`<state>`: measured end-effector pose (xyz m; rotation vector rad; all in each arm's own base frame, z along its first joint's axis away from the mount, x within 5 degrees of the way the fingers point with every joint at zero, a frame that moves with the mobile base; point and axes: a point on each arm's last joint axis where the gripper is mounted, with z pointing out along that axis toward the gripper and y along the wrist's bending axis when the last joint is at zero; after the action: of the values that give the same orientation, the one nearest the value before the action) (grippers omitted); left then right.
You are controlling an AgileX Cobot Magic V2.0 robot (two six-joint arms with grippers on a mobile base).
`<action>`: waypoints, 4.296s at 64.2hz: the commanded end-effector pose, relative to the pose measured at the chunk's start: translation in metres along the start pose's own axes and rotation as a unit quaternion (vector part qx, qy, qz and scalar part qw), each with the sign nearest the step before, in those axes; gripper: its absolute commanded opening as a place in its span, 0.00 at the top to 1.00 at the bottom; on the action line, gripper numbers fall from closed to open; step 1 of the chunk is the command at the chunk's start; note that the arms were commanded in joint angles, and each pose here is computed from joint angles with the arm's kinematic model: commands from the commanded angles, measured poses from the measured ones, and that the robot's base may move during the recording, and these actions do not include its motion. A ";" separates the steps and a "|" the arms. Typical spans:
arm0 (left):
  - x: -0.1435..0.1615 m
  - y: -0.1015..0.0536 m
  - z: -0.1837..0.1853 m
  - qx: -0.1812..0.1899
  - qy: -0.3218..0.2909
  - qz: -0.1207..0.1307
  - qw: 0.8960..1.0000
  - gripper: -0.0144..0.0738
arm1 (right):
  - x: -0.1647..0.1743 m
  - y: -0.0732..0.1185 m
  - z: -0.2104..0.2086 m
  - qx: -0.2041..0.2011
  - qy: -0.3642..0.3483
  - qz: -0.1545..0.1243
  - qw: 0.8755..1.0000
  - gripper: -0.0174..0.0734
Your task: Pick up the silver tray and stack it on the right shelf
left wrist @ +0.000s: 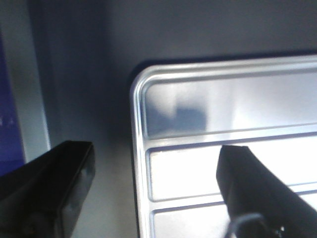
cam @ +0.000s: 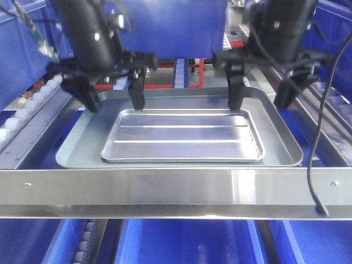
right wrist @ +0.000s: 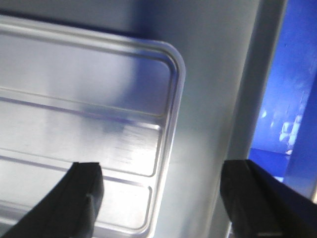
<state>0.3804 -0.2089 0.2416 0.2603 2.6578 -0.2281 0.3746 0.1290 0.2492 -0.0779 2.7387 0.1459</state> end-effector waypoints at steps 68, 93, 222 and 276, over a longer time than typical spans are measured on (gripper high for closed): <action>0.195 0.066 -0.154 0.073 -0.290 0.050 0.953 0.95 | 0.177 -0.055 -0.119 -0.038 -0.261 -0.064 0.962 0.75; 0.260 0.092 -0.244 0.100 -0.437 0.030 0.893 0.95 | 0.273 -0.085 -0.209 -0.081 -0.486 -0.047 0.869 0.75; 0.331 0.135 -0.149 -0.102 -0.583 -0.037 0.805 0.95 | 0.290 -0.091 -0.216 -0.084 -0.503 -0.042 0.859 0.75; 0.331 0.135 -0.149 -0.102 -0.583 -0.037 0.805 0.95 | 0.283 -0.098 -0.186 0.036 -0.570 -0.035 0.820 0.75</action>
<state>0.0566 -0.0001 0.2040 -0.0608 1.5002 -0.0675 0.0460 0.0022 0.2936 -0.0673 1.6644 0.0914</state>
